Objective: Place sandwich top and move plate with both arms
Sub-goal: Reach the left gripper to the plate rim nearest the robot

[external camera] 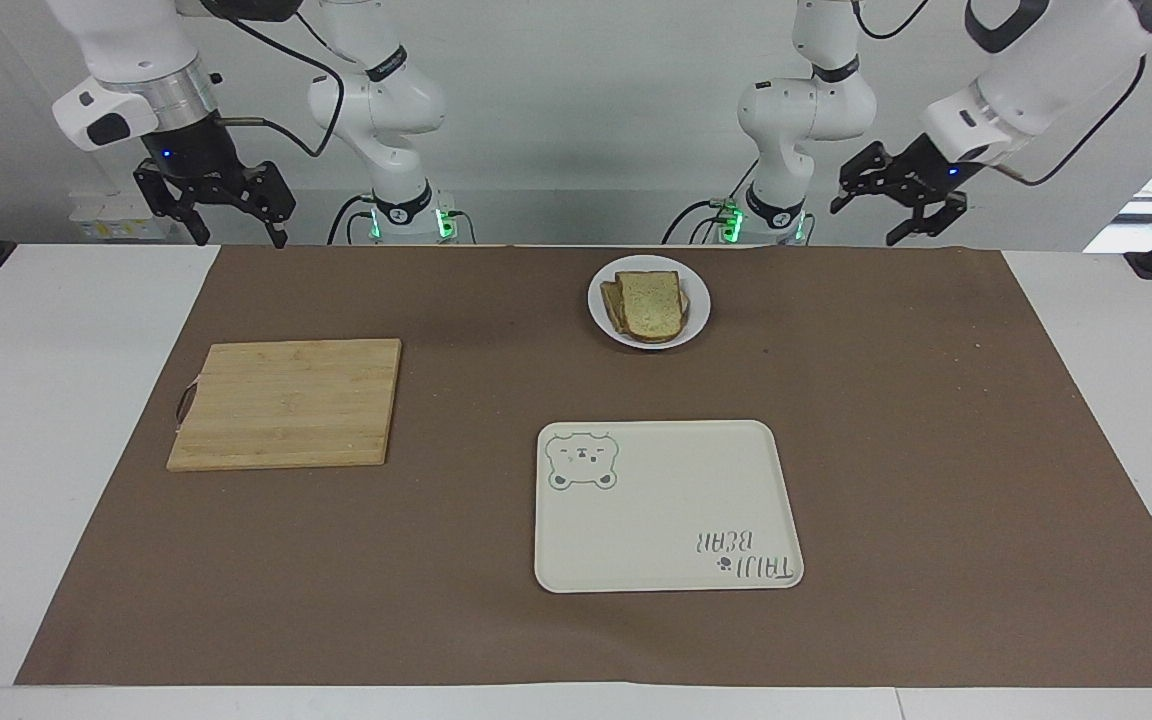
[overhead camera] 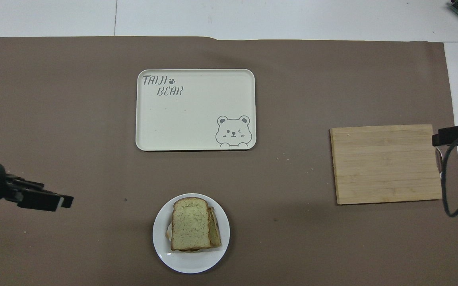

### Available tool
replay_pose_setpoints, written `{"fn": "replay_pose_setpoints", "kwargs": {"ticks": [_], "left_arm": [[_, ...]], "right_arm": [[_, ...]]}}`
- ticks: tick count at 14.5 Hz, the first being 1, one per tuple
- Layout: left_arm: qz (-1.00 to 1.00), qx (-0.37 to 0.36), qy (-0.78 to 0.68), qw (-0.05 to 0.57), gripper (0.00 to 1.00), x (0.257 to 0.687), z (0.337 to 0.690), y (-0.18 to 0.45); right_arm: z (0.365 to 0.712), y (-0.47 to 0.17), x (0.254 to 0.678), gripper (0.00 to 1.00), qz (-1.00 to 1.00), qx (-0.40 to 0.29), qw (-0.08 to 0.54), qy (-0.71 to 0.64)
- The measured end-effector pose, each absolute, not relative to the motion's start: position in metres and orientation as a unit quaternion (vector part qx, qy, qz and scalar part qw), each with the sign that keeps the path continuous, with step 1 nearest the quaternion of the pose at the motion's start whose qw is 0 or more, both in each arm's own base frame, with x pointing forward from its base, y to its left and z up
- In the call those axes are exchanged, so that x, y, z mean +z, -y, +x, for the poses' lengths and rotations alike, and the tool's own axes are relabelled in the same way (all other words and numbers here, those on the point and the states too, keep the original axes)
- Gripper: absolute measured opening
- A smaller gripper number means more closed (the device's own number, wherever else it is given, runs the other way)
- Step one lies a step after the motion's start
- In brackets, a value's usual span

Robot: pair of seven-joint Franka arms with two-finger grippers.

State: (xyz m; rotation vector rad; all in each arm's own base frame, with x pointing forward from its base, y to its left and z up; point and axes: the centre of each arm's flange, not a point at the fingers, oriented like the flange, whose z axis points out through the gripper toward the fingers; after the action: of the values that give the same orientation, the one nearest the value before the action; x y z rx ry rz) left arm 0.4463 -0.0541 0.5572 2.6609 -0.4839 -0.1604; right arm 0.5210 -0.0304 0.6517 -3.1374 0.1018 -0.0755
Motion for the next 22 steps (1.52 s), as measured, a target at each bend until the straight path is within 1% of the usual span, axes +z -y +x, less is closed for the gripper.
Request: {"fn": "replay_pose_setpoints", "kwargs": {"ticks": [4,8,9,10,12,13,14,15,16,18,22], "left_arm": [[0.951,-0.065,0.146,0.266,1.0,0.445,0.409,0.102],[0.941,-0.06,0.129,0.306,1.0,0.364,0.372,0.12],[0.94,-0.063,0.129,0.31,0.94,0.349,0.363,0.121],[0.939,-0.068,0.129,0.312,0.94,0.339,0.355,0.12],[0.936,-0.071,0.122,0.322,0.77,0.327,0.349,0.118],[0.934,-0.067,0.114,0.331,0.77,0.321,0.349,0.118],[0.933,-0.063,0.109,0.336,0.73,0.315,0.35,0.117],[0.933,-0.063,0.107,0.337,0.64,0.309,0.351,0.116],[0.933,-0.065,0.104,0.338,0.63,0.304,0.351,0.116],[0.933,-0.07,0.101,0.337,0.5,0.299,0.351,0.116],[0.933,-0.083,0.101,0.336,0.5,0.289,0.349,0.12]], "right_arm": [[0.52,0.03,0.652,1.0,-0.999,-0.023,0.001,-0.032],[0.52,0.03,0.652,1.0,-0.999,-0.023,0.001,-0.032],[0.52,0.03,0.652,1.0,-0.999,-0.023,0.001,-0.032],[0.52,0.03,0.652,1.0,-0.999,-0.023,0.001,-0.032],[0.52,0.03,0.652,1.0,-0.999,-0.023,0.001,-0.032],[0.52,0.03,0.652,1.0,-0.999,-0.023,0.001,-0.032],[0.52,0.03,0.652,1.0,-0.999,-0.023,0.001,-0.032],[0.52,0.03,0.652,1.0,-0.999,-0.023,0.001,-0.032],[0.521,0.03,0.652,1.0,-0.999,-0.023,0.001,-0.032],[0.52,0.03,0.652,1.0,-0.999,-0.023,0.001,-0.032],[0.521,0.028,0.652,1.0,-0.999,-0.023,0.001,-0.03]]}}
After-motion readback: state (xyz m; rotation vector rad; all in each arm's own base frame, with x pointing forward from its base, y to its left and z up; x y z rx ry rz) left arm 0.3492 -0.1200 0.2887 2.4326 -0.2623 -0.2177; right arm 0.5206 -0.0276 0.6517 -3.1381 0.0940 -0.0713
